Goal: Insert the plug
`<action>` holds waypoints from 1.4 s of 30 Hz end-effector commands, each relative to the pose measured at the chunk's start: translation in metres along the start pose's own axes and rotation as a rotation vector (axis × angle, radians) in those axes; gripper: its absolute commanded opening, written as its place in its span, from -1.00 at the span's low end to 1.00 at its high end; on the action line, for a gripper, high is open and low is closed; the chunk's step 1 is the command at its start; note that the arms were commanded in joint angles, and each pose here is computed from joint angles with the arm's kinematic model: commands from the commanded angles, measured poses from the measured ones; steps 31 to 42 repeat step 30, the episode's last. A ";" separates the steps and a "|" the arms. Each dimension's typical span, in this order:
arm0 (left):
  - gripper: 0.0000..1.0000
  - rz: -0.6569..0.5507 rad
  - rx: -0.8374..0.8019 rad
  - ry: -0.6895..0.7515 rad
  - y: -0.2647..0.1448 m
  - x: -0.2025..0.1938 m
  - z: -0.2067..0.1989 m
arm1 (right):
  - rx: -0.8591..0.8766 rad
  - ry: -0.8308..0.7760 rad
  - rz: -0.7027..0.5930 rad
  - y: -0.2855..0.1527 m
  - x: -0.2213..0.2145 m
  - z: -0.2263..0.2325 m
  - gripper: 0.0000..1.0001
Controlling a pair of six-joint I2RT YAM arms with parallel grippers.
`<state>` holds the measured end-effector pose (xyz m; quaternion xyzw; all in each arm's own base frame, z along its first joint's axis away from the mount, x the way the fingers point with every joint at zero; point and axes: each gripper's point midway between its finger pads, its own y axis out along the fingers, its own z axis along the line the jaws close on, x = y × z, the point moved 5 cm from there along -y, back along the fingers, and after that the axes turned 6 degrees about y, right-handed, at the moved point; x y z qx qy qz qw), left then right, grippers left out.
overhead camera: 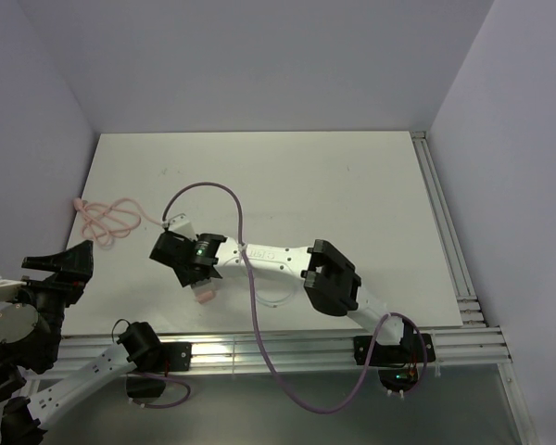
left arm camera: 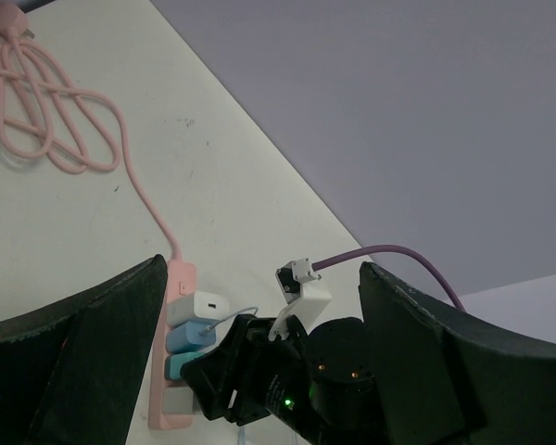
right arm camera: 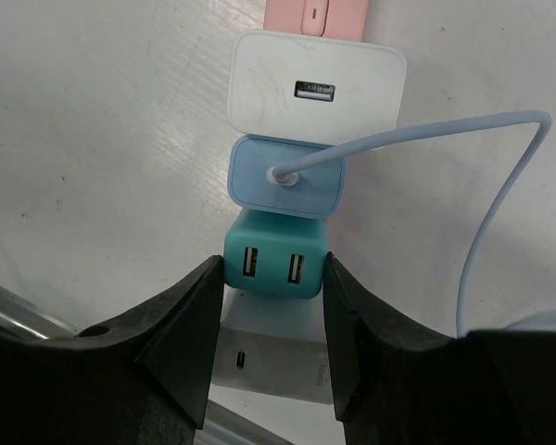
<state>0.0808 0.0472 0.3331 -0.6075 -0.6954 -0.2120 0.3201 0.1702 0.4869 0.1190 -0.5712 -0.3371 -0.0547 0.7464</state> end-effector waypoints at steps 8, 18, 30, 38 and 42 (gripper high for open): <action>0.79 0.026 -0.004 -0.002 0.002 -0.005 -0.006 | 0.017 -0.021 -0.045 -0.015 0.022 0.005 0.02; 0.82 0.077 -0.031 0.007 0.004 -0.017 -0.017 | 0.088 0.060 -0.230 -0.111 0.073 -0.010 0.54; 0.92 0.379 -0.223 -0.081 -0.006 -0.082 -0.041 | 0.115 0.299 -0.296 -0.142 -0.036 -0.109 1.00; 0.92 0.379 -0.223 -0.081 -0.006 -0.082 -0.041 | 0.115 0.299 -0.296 -0.142 -0.036 -0.109 1.00; 0.92 0.379 -0.223 -0.081 -0.006 -0.082 -0.041 | 0.115 0.299 -0.296 -0.142 -0.036 -0.109 1.00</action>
